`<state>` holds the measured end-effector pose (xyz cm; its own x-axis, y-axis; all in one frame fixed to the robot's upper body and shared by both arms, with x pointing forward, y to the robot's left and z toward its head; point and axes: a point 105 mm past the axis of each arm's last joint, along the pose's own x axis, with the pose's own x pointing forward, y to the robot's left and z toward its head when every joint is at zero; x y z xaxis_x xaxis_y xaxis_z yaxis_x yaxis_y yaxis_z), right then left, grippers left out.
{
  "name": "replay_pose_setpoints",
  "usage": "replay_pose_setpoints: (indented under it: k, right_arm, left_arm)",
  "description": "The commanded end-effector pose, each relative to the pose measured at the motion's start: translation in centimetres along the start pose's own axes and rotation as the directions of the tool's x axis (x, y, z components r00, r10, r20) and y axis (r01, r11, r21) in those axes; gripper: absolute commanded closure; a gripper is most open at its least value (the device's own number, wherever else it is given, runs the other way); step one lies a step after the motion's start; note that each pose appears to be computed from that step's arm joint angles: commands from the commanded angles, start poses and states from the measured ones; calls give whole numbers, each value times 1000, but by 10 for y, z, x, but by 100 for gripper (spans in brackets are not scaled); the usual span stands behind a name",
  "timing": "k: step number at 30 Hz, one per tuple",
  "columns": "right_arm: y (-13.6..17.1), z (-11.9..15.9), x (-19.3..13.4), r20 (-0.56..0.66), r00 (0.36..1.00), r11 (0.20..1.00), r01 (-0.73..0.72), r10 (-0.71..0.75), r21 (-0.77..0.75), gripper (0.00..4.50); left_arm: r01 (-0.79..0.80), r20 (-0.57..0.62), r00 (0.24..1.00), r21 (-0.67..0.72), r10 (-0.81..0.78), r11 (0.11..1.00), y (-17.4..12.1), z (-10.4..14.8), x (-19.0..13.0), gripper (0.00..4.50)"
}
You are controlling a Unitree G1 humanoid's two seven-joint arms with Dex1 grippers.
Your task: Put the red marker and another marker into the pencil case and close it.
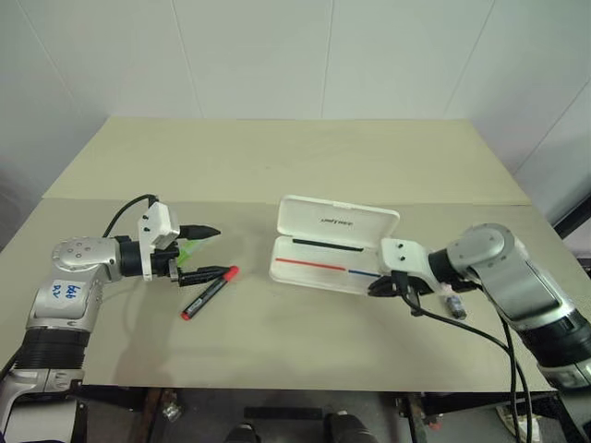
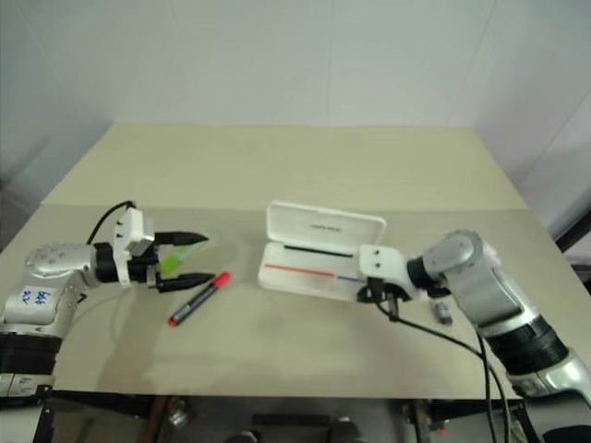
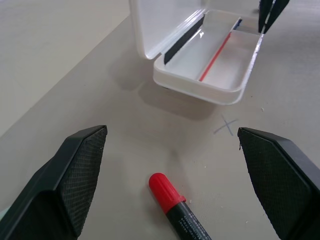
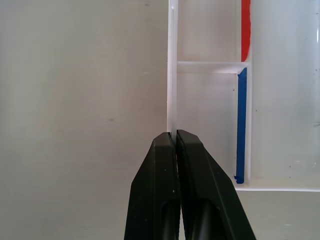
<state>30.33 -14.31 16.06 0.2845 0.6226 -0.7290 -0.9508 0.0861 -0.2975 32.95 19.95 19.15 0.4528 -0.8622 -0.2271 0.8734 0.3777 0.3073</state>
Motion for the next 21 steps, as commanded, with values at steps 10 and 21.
replay_pose_setpoints:
  k: [10, 21]
  right_arm:
    - [43, 2, -2, 4, 999, 999, -32, 32, 34, 448]
    - [41, -20, -6, -92, 995, 1000, -30, 31, 6, 448]
  left_arm:
    - [15, 39, 999, 25, -16, 1000, -2, 9, 5, 0]
    - [18, 47, 999, 20, -19, 1000, -3, 10, 7, 0]
